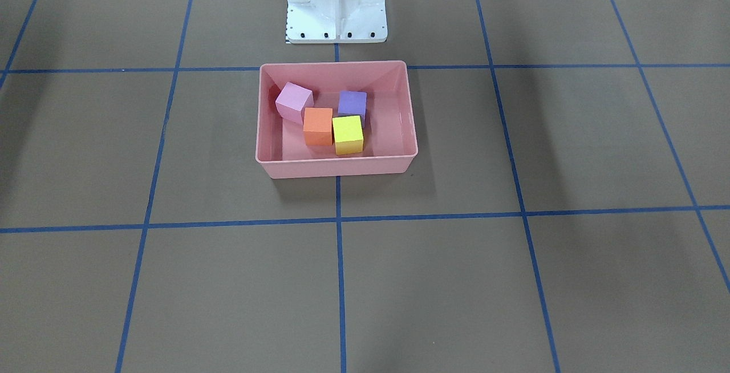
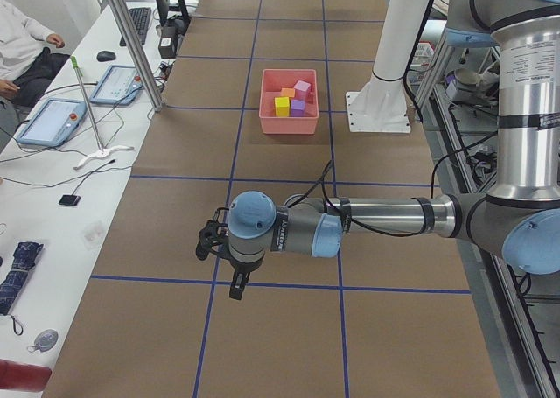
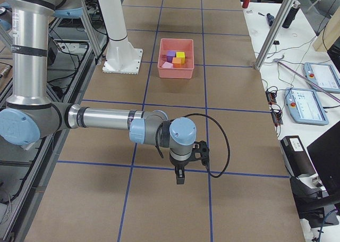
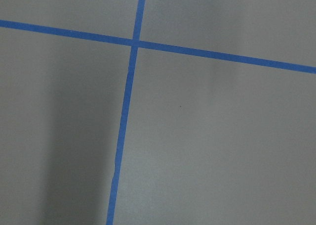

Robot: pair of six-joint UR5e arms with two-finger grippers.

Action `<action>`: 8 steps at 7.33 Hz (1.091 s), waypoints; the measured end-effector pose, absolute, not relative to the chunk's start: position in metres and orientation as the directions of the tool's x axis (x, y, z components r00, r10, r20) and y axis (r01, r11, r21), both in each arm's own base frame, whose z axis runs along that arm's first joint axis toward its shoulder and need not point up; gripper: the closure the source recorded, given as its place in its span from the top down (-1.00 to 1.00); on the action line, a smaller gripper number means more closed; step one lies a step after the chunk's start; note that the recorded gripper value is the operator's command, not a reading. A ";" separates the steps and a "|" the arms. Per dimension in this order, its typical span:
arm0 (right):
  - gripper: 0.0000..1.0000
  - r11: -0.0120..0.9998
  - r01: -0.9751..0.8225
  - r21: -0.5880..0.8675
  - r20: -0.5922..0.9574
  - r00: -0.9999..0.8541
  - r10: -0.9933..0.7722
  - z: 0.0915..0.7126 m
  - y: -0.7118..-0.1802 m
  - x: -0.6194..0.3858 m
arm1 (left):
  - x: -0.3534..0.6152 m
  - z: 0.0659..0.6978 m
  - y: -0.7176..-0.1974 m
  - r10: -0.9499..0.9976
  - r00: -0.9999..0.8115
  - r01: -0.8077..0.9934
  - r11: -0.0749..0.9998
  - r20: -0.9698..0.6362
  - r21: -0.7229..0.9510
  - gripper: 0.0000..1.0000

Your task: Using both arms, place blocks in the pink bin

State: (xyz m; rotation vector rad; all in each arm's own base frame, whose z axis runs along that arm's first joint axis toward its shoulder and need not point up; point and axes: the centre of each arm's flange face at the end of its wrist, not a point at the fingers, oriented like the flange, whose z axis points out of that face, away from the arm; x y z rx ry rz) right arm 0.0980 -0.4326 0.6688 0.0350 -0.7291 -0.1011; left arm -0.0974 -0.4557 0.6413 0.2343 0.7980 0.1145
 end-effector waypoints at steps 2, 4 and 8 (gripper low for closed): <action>1.00 0.996 0.073 0.056 0.664 0.742 -0.092 0.671 -0.432 0.098 | -0.098 0.641 -0.456 0.190 0.694 -0.013 0.968 -0.694 0.252 1.00; 1.00 0.996 0.072 0.050 0.664 0.742 -0.087 0.674 -0.431 0.098 | -0.098 0.643 -0.454 0.188 0.697 -0.013 0.968 -0.692 0.250 1.00; 1.00 0.996 0.072 0.046 0.666 0.741 -0.084 0.676 -0.430 0.098 | -0.097 0.649 -0.448 0.179 0.695 -0.012 0.971 -0.697 0.238 1.00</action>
